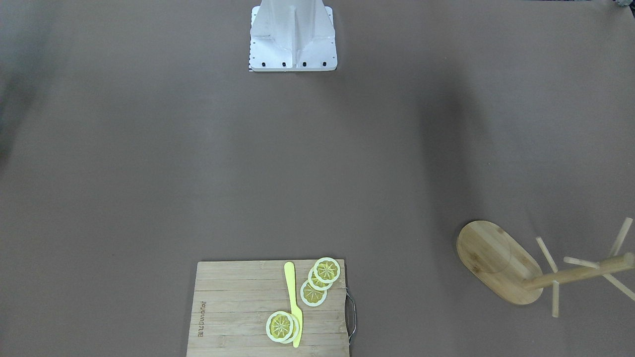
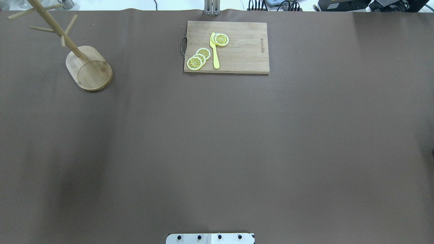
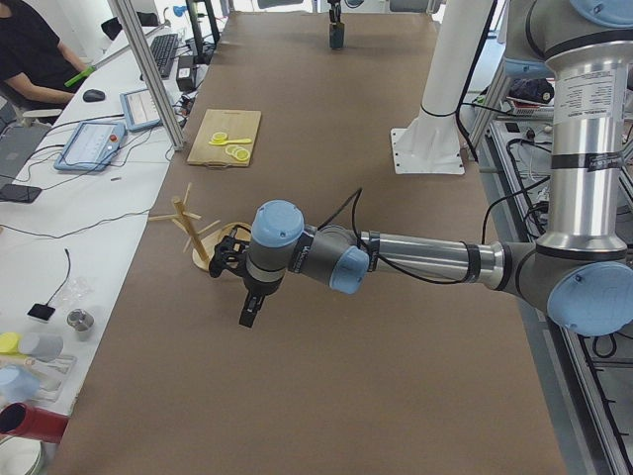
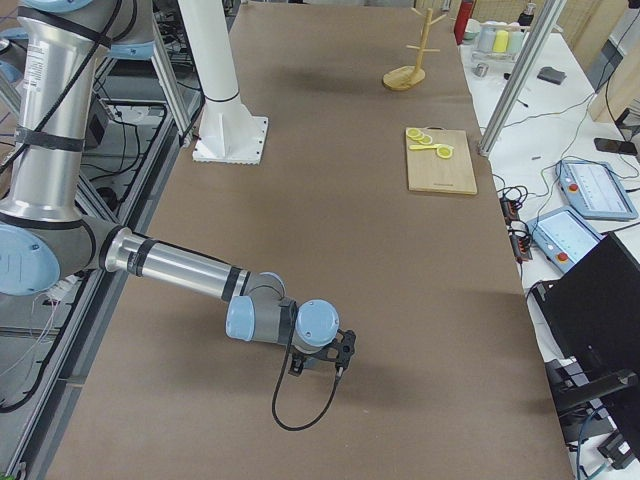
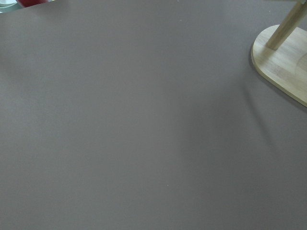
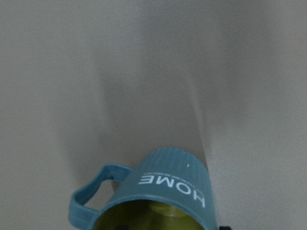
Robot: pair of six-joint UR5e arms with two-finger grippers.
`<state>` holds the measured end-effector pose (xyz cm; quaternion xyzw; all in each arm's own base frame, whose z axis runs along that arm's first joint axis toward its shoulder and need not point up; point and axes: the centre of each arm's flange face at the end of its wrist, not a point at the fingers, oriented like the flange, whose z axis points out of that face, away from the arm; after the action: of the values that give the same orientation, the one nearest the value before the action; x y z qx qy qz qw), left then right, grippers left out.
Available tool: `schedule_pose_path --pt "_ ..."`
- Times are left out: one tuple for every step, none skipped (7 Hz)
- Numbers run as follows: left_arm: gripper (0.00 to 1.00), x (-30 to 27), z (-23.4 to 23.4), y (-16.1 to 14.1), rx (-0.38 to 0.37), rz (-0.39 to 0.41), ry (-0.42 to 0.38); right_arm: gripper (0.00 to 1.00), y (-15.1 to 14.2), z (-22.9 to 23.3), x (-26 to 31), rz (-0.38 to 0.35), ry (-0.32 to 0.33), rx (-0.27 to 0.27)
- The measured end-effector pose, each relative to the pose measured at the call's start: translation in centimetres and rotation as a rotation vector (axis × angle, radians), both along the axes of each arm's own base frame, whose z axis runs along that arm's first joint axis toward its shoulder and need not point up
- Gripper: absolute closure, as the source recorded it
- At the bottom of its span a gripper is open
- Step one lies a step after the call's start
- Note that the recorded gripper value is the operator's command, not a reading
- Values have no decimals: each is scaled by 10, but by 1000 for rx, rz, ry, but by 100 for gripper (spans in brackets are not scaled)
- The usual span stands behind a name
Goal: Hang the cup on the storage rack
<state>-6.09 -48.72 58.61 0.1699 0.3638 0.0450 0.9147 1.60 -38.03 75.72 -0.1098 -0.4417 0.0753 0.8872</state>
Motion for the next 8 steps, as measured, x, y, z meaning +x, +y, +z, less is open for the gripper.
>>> schedule_pose_path --pt "1 0 3 0 -4 0 0 100 -1 -2 -1 0 -17 12" --pt "1 0 2 -1 -3 1 1 100 -3 -7 -3 2 -42 22" --pt "1 0 2 -1 -2 1 2 100 -8 -19 -4 2 -59 48" --pt "1 0 2 -1 -2 1 3 100 -17 -45 -3 6 -70 99" --pt "1 0 1 0 -2 1 3 100 -32 -87 0 16 -81 181" --pt "1 0 2 1 -4 1 3 100 -58 -140 1 22 -92 284" --pt "1 0 4 2 -6 1 3 100 -93 -192 -8 7 -100 391" --pt "1 0 4 3 -7 1 3 100 -130 -245 -34 -35 -98 494"
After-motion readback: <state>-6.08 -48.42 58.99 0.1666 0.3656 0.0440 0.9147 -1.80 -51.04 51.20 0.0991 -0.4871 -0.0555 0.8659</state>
